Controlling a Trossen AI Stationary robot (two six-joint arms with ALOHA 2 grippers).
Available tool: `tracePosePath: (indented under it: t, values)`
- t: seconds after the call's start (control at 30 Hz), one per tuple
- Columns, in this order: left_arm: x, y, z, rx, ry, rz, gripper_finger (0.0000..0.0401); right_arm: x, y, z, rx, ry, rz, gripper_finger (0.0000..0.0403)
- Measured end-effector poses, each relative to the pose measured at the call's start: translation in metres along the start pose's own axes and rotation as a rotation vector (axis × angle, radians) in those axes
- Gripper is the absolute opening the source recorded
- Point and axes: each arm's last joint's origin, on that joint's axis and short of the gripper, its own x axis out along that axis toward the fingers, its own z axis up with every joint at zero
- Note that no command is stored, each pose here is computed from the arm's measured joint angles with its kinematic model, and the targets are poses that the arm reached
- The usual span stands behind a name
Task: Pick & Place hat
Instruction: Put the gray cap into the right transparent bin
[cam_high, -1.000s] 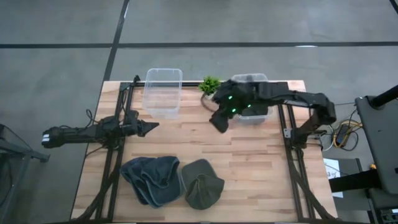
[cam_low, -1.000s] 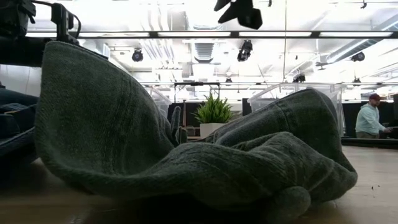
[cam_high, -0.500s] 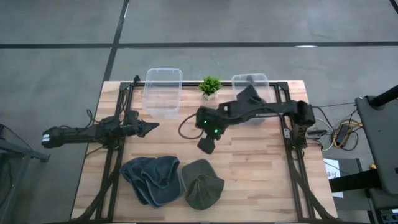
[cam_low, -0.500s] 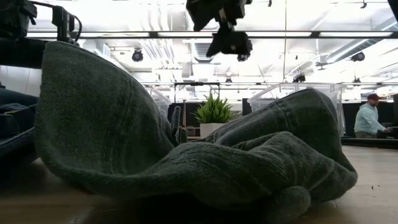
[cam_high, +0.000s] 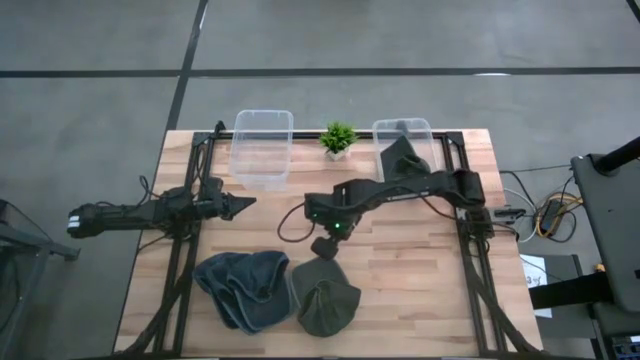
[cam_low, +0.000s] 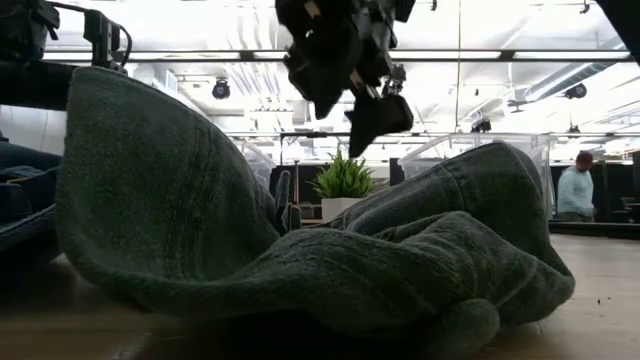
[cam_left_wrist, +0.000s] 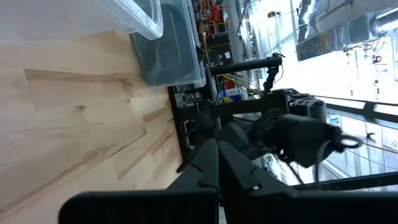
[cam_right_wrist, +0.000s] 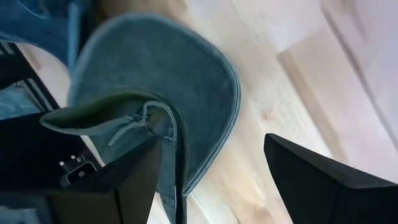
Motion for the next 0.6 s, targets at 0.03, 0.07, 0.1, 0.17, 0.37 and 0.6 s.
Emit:
tracePosePath:
  t: [0.03, 0.07, 0.1, 0.17, 0.37, 0.6]
  values:
    - [0.000, 0.000, 0.000, -0.002, 0.000, 0.000, 0.0000, 0.004, -0.001, 0.000, 0.011, 0.014, -0.005, 0.0276]
    - [0.000, 0.000, 0.000, -0.005, 0.000, -0.001, 0.0000, 0.007, -0.001, 0.000, 0.020, 0.027, -0.005, 0.0277]
    - [0.000, 0.000, 0.000, -0.005, 0.000, -0.001, 0.0000, 0.011, -0.001, 0.001, 0.027, 0.040, -0.004, 0.0277]
    - [0.000, 0.000, 0.000, -0.006, 0.000, -0.001, 0.0000, 0.018, -0.002, 0.001, 0.039, 0.062, -0.007, 0.0275]
    - [0.000, 0.000, 0.000, -0.008, 0.000, -0.001, 0.0000, 0.041, -0.004, 0.001, 0.038, 0.107, -0.034, 0.0263]
    - [0.000, 0.000, 0.000, -0.020, -0.001, -0.002, 0.0000, 0.057, -0.008, 0.003, 0.040, 0.148, -0.041, 0.0251]
